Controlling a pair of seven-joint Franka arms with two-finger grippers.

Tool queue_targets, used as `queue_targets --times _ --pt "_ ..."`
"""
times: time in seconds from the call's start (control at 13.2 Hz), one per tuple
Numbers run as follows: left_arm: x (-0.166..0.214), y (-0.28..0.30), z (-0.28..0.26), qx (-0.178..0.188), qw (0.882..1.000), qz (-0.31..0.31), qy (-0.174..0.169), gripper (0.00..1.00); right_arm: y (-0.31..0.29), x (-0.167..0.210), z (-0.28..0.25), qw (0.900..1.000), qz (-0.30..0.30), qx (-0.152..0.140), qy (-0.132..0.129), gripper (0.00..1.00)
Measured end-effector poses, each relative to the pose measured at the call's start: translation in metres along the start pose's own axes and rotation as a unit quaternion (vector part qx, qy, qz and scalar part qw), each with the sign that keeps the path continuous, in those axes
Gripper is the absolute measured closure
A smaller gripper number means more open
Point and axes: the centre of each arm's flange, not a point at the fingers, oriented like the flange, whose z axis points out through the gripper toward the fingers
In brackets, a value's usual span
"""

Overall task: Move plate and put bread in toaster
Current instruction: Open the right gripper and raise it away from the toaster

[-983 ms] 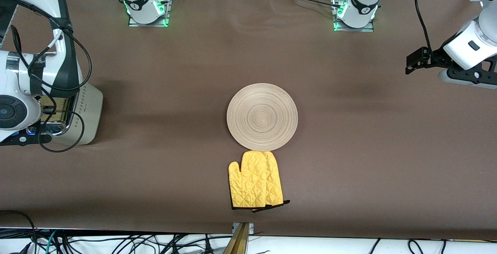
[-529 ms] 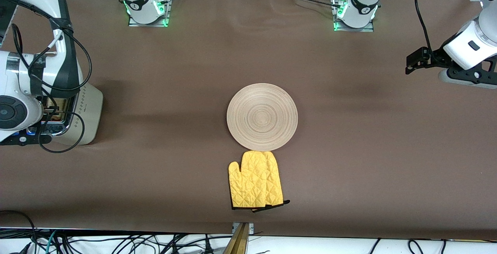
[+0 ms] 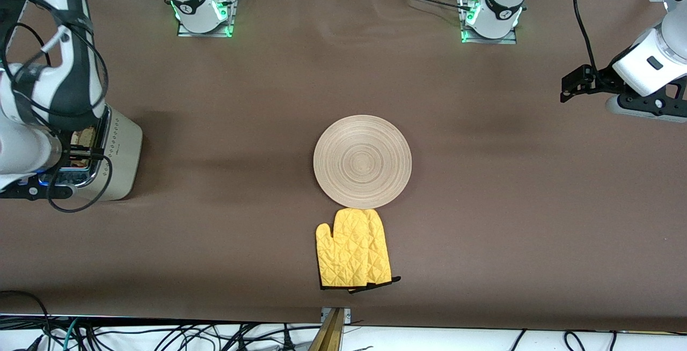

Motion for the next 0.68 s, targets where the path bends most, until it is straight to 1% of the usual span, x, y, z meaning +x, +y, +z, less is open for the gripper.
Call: queue_targets --times 0.08,0.15,0.23,0.3,0.45,0.68 --pt "0.0 0.0 0.0 0.0 1.0 0.0 0.0 0.0 -0.005 -0.009 -0.018 0.999 0.0 0.037 0.011 0.0" --pt "0.0 0.0 0.0 0.0 1.0 0.0 0.0 0.0 -0.011 -0.018 -0.037 0.998 -0.006 0.064 0.023 0.0" --pt "0.0 0.0 0.0 0.0 1.0 0.0 0.0 0.0 -0.017 -0.029 -0.055 0.996 -0.018 0.084 0.034 0.0" --pt "0.0 0.0 0.0 0.0 1.0 0.0 0.0 0.0 -0.021 -0.041 -0.072 0.994 -0.029 0.098 0.041 0.0" --pt "0.0 0.0 0.0 0.0 1.0 0.0 0.0 0.0 -0.022 -0.064 -0.1 0.991 -0.044 0.115 0.05 0.0" --pt "0.0 0.0 0.0 0.0 1.0 0.0 -0.001 0.0 -0.026 -0.088 -0.122 0.989 -0.06 0.122 0.056 0.0"
